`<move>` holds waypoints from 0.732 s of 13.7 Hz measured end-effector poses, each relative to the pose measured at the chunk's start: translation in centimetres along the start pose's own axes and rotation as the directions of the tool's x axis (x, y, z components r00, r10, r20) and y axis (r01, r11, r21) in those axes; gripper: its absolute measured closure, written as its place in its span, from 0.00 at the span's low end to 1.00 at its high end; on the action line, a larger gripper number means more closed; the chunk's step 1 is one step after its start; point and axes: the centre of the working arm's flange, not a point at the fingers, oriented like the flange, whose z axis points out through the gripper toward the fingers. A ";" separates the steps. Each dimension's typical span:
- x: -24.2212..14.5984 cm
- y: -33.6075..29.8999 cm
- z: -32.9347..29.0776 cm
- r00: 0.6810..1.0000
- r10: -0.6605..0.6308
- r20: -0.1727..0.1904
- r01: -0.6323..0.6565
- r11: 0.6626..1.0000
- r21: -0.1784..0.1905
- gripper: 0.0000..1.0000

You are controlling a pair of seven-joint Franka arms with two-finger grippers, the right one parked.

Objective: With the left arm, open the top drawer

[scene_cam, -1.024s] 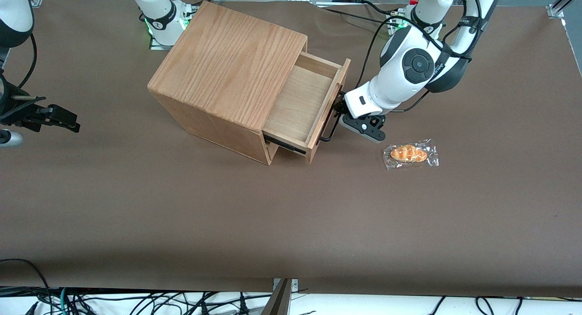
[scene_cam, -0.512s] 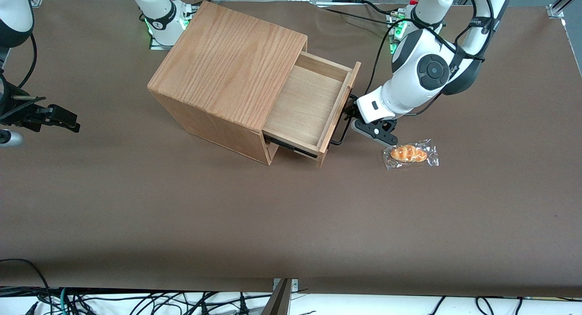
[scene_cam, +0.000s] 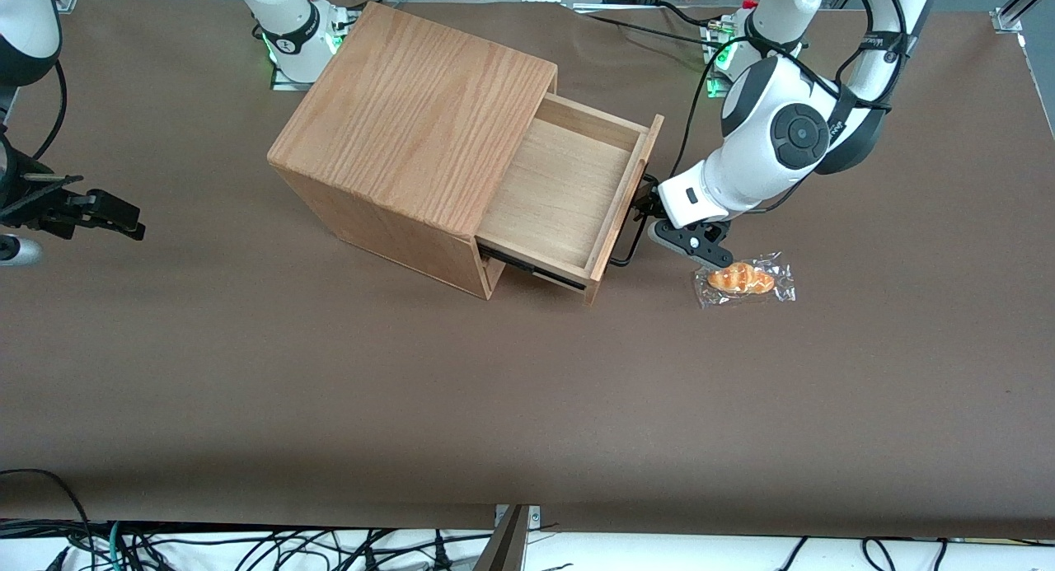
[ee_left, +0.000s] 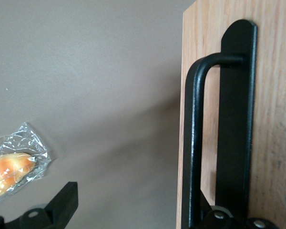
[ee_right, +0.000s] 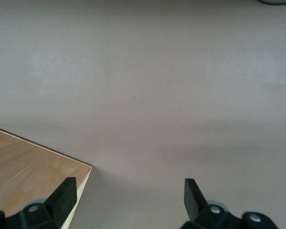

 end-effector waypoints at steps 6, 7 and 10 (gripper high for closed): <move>-0.3 -0.5 -1.9 0.997 -0.045 0.057 0.048 0.997 -0.052 0.00; -0.4 -0.6 -2.8 0.997 -0.045 0.067 0.049 0.997 -0.052 0.00; -0.5 -0.4 -5.6 0.996 -0.041 0.078 0.045 0.998 -0.051 0.00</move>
